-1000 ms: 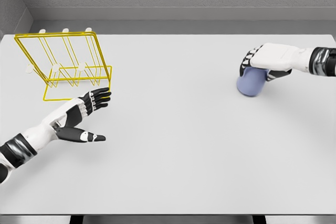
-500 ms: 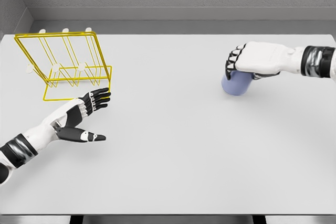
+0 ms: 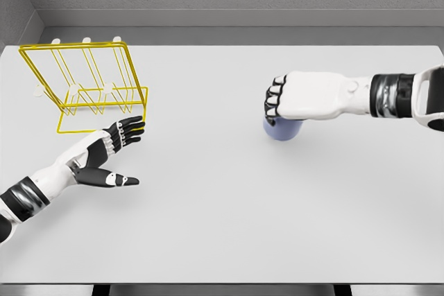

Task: Place the cup on the cup holder with both arms

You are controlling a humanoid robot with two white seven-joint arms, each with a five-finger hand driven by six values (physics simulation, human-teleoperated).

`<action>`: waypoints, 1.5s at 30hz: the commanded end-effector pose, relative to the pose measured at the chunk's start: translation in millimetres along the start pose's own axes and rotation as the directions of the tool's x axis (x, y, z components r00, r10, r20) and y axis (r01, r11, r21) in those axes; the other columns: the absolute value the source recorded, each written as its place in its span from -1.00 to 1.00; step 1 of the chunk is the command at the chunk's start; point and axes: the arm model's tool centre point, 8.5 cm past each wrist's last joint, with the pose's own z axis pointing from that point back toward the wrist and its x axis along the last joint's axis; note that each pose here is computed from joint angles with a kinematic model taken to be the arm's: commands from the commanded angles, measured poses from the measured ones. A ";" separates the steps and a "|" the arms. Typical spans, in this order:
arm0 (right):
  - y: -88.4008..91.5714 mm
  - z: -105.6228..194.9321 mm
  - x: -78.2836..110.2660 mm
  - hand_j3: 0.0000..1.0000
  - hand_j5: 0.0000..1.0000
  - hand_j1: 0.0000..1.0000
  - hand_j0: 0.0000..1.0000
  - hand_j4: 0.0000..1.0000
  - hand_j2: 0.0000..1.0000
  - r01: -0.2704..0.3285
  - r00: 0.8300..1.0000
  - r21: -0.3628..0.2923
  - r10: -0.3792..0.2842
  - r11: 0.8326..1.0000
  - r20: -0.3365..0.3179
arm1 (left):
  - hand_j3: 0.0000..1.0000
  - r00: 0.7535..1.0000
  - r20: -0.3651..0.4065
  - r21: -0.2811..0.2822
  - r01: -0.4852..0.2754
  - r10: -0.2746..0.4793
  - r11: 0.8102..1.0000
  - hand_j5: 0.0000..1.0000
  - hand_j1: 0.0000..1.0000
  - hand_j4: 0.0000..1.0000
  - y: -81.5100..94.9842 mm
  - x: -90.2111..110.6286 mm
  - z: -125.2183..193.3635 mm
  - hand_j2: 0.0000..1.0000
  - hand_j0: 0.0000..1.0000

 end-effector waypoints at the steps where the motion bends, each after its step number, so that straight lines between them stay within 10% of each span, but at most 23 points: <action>1: -5.9 -9.6 6.5 0.07 0.07 0.07 0.07 0.07 0.07 -0.010 1.000 -0.010 0.010 1.000 0.023 | 1.00 1.000 -0.001 0.004 -0.001 0.001 1.000 1.00 1.00 1.00 1.3 -0.1 0.5 1.00 1.00; 29: -37.9 -102.6 73.8 0.07 0.07 0.07 0.07 0.07 0.07 -0.029 0.964 -0.100 0.054 0.995 0.261 | 1.00 1.000 -0.002 0.009 -0.008 0.008 1.000 1.00 1.00 1.00 1.0 -3.9 -1.6 1.00 1.00; 45: -25.3 -131.1 64.6 0.08 0.08 0.08 0.08 0.08 0.08 0.002 0.971 -0.055 0.012 0.998 0.240 | 1.00 1.000 -0.004 0.013 -0.007 0.007 1.000 1.00 1.00 1.00 2.4 -4.4 -1.4 1.00 1.00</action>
